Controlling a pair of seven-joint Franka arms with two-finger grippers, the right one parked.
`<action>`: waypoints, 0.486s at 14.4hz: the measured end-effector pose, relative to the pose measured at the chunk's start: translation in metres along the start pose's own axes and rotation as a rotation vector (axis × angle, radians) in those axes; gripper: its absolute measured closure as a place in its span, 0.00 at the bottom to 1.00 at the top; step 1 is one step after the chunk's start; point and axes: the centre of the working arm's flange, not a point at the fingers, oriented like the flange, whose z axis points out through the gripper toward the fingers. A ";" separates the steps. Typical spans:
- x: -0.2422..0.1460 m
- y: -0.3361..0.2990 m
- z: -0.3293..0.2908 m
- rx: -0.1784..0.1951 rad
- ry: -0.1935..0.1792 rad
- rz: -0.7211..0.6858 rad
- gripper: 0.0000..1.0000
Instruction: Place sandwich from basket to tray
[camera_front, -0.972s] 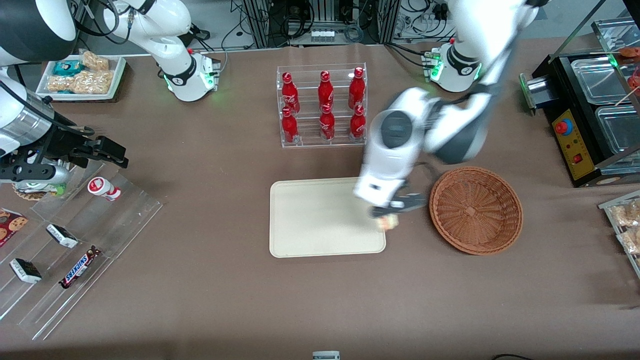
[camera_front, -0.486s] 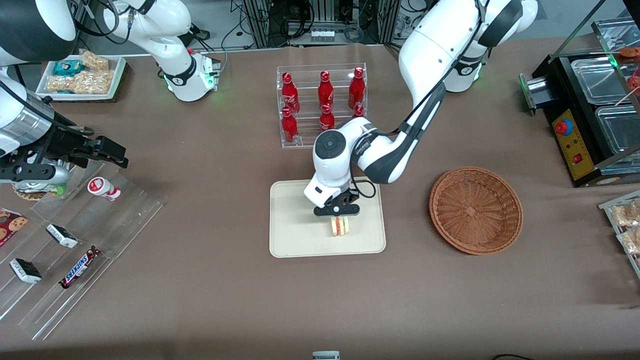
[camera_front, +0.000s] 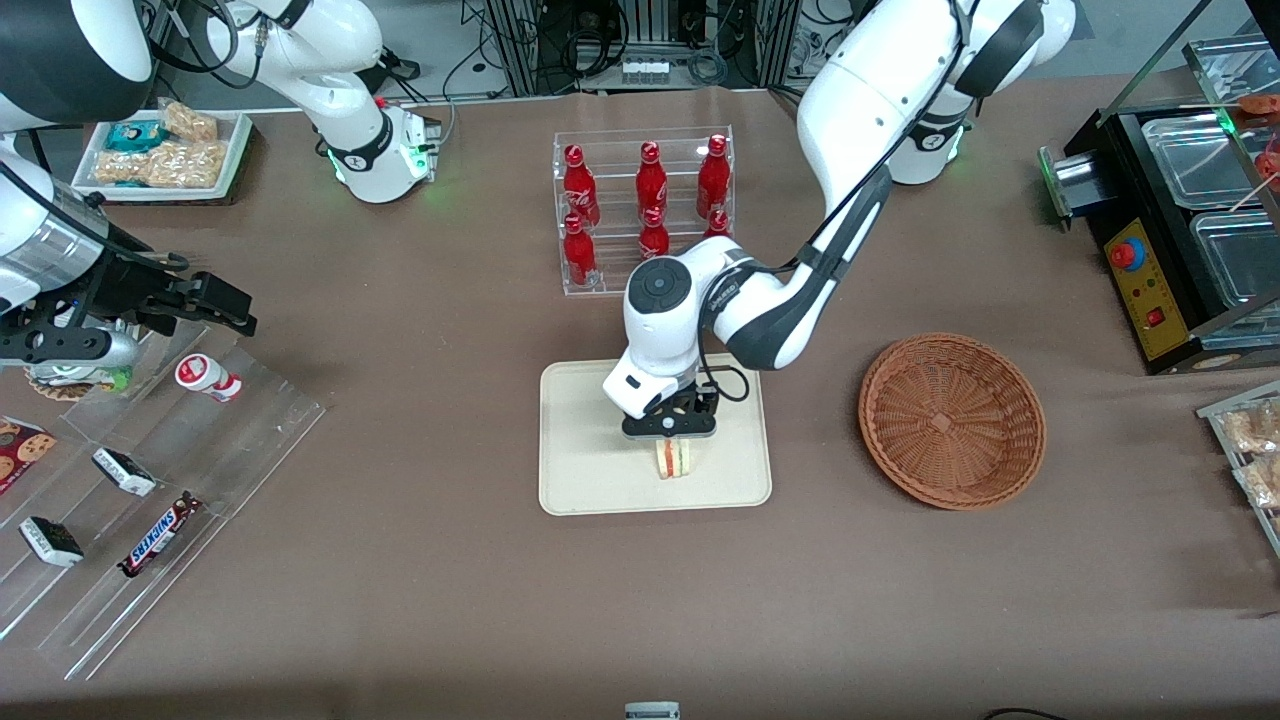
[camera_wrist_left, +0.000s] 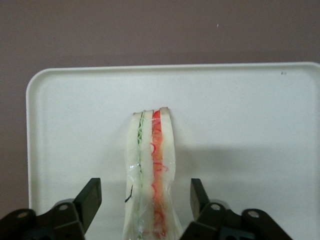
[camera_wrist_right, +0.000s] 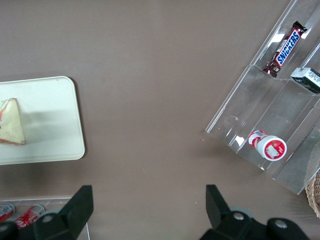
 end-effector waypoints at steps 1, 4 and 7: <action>0.016 -0.012 -0.025 0.010 0.014 -0.063 0.03; 0.080 -0.100 -0.126 0.043 0.023 -0.259 0.00; 0.116 -0.233 -0.211 0.074 -0.090 -0.373 0.00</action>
